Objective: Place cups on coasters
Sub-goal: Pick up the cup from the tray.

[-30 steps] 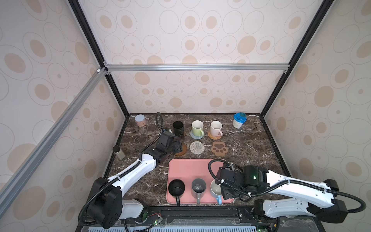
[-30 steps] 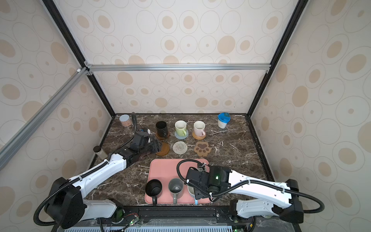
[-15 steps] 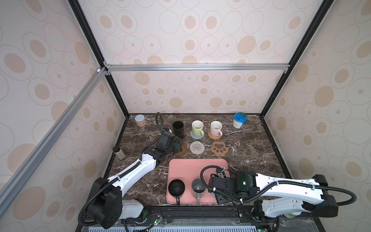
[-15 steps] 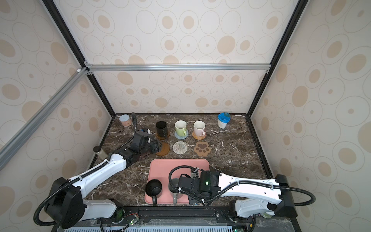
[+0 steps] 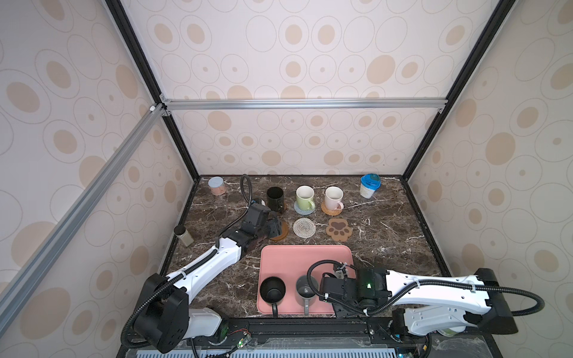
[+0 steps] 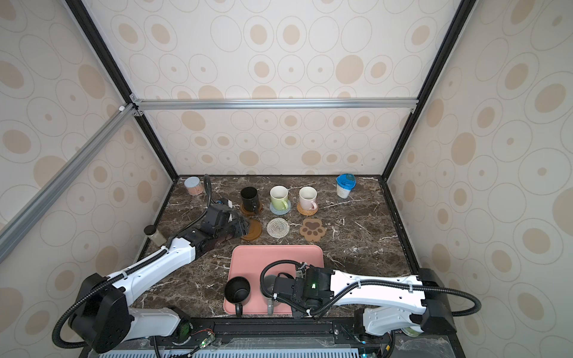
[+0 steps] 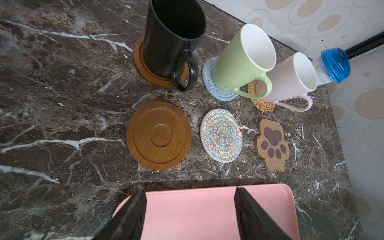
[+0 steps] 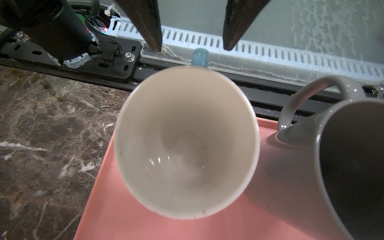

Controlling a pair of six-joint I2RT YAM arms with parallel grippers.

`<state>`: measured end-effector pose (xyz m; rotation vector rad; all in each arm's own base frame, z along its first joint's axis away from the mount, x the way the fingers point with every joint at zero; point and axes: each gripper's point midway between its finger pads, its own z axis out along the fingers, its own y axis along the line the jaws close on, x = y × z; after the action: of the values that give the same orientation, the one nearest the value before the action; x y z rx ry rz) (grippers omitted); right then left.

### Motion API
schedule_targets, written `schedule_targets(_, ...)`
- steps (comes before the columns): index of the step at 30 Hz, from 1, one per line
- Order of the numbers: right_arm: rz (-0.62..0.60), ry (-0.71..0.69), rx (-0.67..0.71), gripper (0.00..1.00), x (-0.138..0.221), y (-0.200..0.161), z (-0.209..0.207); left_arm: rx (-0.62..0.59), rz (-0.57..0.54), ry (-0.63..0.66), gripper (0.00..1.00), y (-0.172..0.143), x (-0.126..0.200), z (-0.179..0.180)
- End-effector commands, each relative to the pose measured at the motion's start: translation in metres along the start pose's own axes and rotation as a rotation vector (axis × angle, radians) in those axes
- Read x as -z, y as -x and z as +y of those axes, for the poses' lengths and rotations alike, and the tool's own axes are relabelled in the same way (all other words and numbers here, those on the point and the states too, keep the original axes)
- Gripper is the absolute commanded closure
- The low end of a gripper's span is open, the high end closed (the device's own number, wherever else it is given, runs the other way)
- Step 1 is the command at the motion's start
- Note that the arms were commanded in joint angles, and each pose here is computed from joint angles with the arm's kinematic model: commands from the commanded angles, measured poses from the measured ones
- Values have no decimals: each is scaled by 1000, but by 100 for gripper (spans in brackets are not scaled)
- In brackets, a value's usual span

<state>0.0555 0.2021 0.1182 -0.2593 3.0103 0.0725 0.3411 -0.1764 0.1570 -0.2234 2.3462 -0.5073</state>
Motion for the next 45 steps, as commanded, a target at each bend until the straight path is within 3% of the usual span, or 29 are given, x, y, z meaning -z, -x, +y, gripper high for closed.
schedule_targets(1, 1, -38, 2, 49, -6, -1, -4, 19, -17, -12, 32, 3, 5, -3)
schedule_targets(28, -124, -186, 59, 58, -28, 32, -20, 23, -12, -1, 31, 2, 5, 0)
schedule_targets(45, -149, -162, 95, 69, -46, 59, -16, 30, -15, 14, 31, 1, 9, 4)
